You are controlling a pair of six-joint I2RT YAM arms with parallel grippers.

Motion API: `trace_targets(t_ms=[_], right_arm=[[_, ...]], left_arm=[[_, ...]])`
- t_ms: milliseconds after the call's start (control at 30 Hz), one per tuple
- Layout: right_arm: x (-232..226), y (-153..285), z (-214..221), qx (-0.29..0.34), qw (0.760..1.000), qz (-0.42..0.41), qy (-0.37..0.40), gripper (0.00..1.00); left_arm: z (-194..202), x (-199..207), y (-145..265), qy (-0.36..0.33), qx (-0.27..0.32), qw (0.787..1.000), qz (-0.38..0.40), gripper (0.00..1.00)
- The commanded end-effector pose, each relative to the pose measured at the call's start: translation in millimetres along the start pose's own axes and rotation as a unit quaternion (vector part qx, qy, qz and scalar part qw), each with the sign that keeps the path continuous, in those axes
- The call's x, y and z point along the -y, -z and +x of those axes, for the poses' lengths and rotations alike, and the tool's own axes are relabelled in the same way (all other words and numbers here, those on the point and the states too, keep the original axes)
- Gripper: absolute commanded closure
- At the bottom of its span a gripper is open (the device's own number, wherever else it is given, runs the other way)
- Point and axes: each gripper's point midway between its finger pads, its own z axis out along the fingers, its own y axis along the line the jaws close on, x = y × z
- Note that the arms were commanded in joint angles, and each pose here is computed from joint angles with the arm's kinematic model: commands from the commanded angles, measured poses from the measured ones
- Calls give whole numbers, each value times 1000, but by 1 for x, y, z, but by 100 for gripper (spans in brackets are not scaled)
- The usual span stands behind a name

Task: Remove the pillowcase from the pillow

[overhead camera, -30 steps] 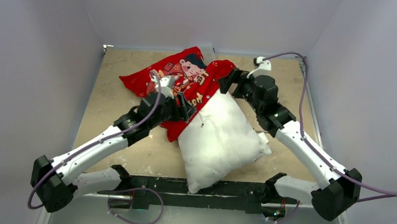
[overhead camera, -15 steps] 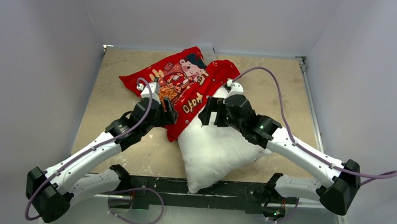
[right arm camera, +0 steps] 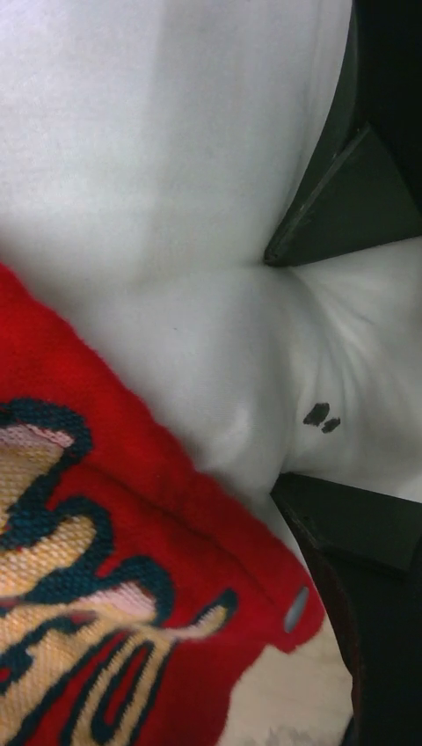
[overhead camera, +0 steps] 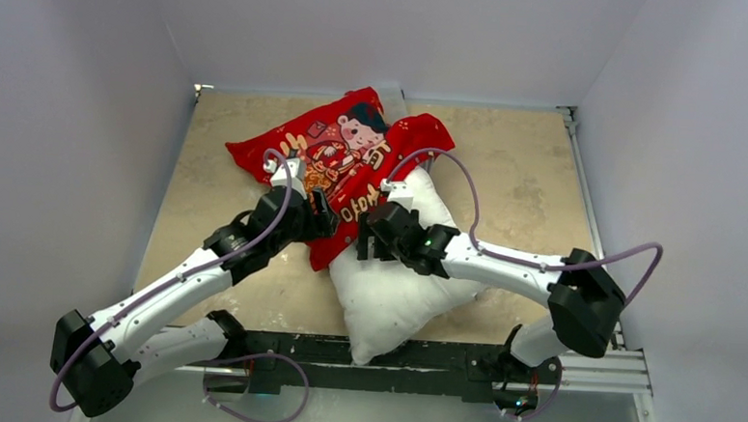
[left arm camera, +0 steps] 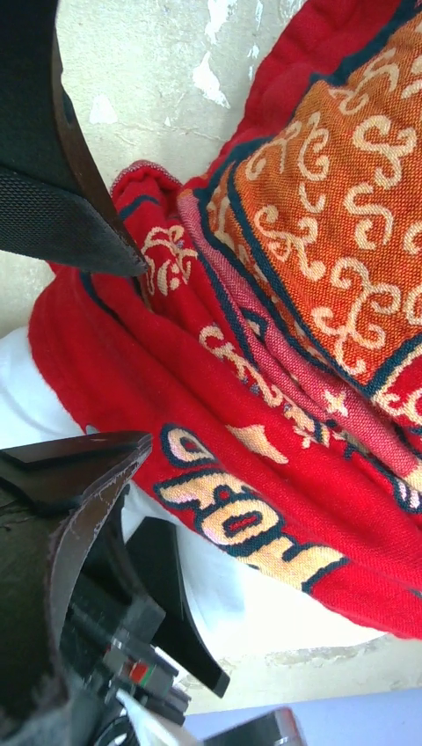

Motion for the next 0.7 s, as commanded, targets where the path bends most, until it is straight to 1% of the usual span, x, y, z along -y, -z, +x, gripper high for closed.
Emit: trace_targets(t_ms=[0, 100, 133, 167, 200, 333, 467, 533, 633, 667], right_arm=[[19, -27, 36, -36, 998, 54, 3, 20], [18, -35, 36, -30, 998, 56, 6, 55], [17, -36, 36, -28, 998, 54, 8, 69], [16, -37, 34, -26, 998, 53, 9, 85], [15, -36, 31, -21, 998, 53, 6, 100], [5, -20, 5, 13, 999, 37, -14, 100], [-17, 4, -23, 49, 998, -21, -26, 100], [-26, 14, -35, 65, 996, -44, -30, 100], [-33, 28, -51, 89, 993, -66, -37, 100], [-34, 32, -55, 97, 992, -71, -40, 100]], left_arm=[[2, -4, -5, 4, 8, 1000, -2, 36], [9, -9, -7, 9, 3, 1000, -8, 36], [11, -10, -8, 10, 2, 1000, -9, 36], [12, -11, -8, 11, 2, 1000, -9, 36], [13, -10, -8, 13, 2, 1000, -6, 36], [14, -2, -9, 16, 1, 1000, 17, 36], [20, 8, -17, 26, -11, 999, 41, 36], [28, 7, -23, 33, -19, 998, 40, 39], [35, 1, -32, 45, -22, 998, 28, 54], [36, -1, -34, 49, -22, 998, 22, 62]])
